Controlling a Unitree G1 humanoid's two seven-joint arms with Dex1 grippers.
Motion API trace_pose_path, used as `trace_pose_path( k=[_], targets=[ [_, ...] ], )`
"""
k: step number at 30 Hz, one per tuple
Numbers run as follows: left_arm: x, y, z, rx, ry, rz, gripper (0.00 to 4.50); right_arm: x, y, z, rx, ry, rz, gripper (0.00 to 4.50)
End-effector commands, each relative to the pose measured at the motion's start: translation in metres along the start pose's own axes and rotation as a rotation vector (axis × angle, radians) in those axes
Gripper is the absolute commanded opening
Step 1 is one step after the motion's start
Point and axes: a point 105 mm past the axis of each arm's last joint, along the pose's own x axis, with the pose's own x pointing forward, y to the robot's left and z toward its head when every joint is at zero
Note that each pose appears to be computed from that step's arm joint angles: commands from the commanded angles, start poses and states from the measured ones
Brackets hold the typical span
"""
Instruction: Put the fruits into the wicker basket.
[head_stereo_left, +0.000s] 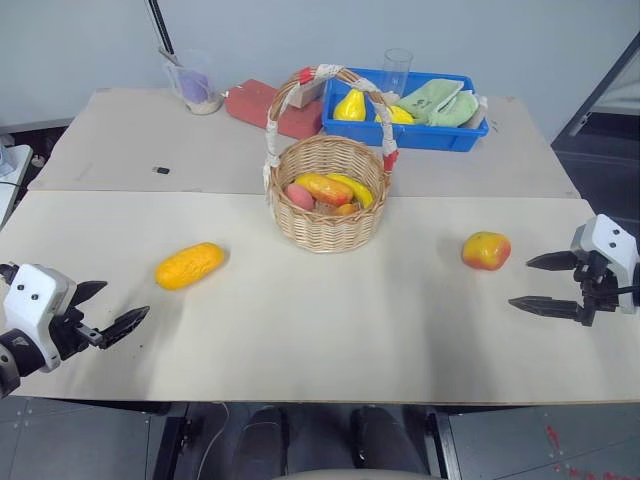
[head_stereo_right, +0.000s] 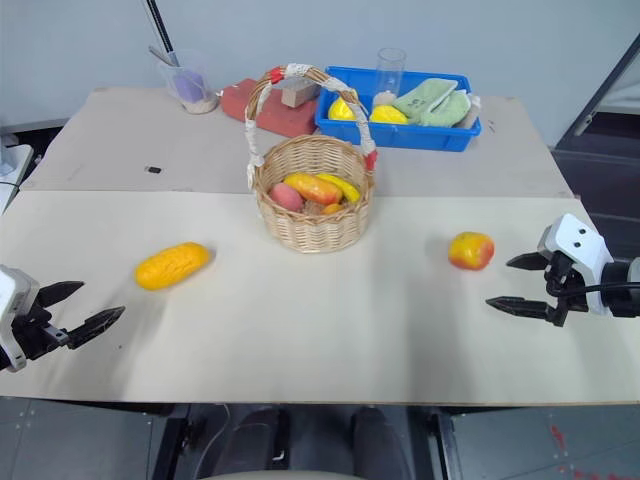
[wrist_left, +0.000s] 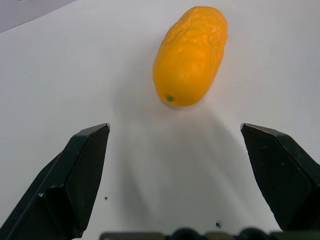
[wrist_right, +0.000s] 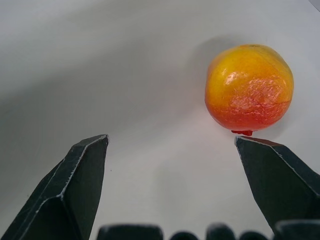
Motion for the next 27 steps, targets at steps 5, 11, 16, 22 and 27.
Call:
trace_pose_path(
  k=[5, 11, 16, 22, 27],
  targets=[
    [-0.003, 0.008, 0.011, 0.04, -0.026, 0.036, 4.5, -0.01, -0.007, 0.012, -0.038, -0.022, -0.041, 4.48],
    [-0.004, 0.014, 0.015, 0.043, -0.046, 0.056, 4.5, -0.009, -0.007, 0.013, -0.037, -0.027, -0.041, 4.48],
    [-0.003, 0.015, 0.017, 0.056, -0.057, 0.056, 4.5, -0.008, -0.006, 0.014, -0.044, -0.033, -0.038, 4.48],
    [0.014, 0.0, 0.032, 0.055, -0.114, -0.008, 4.5, -0.001, 0.005, 0.056, -0.106, -0.169, 0.015, 4.48],
    [0.034, -0.004, 0.034, 0.046, -0.121, -0.026, 4.5, 0.004, 0.032, 0.099, -0.173, -0.28, 0.123, 4.48]
  ],
)
